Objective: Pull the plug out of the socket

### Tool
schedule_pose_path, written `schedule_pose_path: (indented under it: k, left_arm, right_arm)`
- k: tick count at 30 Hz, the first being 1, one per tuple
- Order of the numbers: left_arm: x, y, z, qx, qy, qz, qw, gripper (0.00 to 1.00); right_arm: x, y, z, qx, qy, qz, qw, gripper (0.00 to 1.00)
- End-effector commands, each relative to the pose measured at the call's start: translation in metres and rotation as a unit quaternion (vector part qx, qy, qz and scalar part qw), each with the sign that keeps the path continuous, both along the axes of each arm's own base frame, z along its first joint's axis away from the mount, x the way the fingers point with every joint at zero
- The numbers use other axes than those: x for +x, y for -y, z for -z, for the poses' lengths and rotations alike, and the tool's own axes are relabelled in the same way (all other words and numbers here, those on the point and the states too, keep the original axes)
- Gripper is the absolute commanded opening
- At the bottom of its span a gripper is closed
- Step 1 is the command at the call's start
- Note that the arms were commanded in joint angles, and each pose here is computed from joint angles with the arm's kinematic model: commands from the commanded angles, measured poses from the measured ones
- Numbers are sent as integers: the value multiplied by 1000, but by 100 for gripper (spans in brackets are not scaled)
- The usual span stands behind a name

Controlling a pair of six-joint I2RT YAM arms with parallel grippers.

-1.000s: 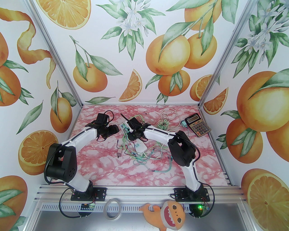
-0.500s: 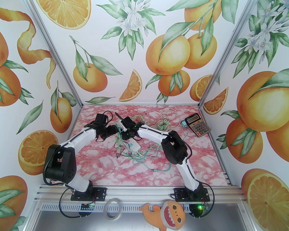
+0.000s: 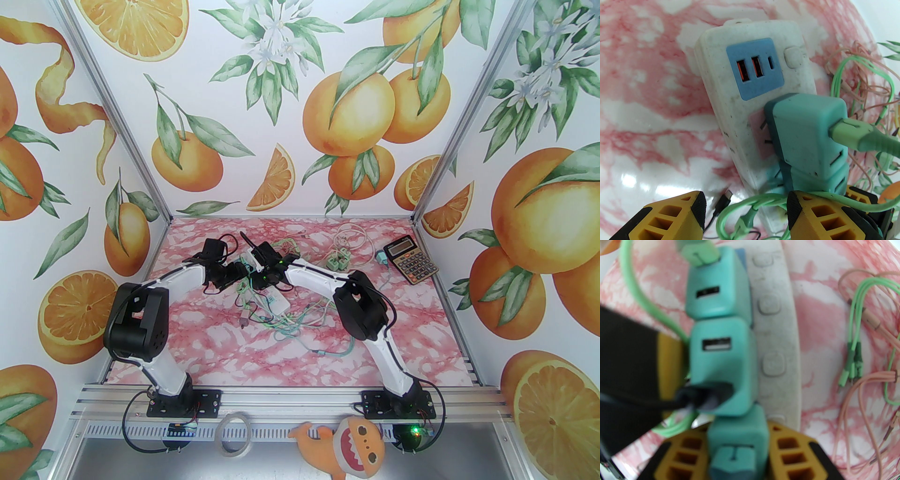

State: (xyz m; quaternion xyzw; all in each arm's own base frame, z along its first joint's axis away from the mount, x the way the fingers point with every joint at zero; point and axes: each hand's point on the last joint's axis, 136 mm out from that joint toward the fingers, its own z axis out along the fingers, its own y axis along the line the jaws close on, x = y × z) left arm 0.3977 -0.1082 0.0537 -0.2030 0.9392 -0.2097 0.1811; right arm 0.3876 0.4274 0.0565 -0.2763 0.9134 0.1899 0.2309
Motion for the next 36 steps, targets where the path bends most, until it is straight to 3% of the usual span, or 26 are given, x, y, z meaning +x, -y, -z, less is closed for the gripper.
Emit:
schedule_pose_path:
  k: [1,15,25,36]
  left_arm:
    - [11,6,0,-23,14,1,1000,60]
    - [11,-32,-24,-26,37,-46,998,59]
    - [34,-9,9,-67,16,-25,997,58]
    - [14,-16,53,-31,-69,-53,996,56]
  right_arm:
    - [5,-3,-16,27,10,8,1000,29]
    - [7,0,-17,33,6,10,999,29]
    - [8,-1,-18,34,6,7,999,29]
    - [6,-2,-19,13,24,-3,1000,29]
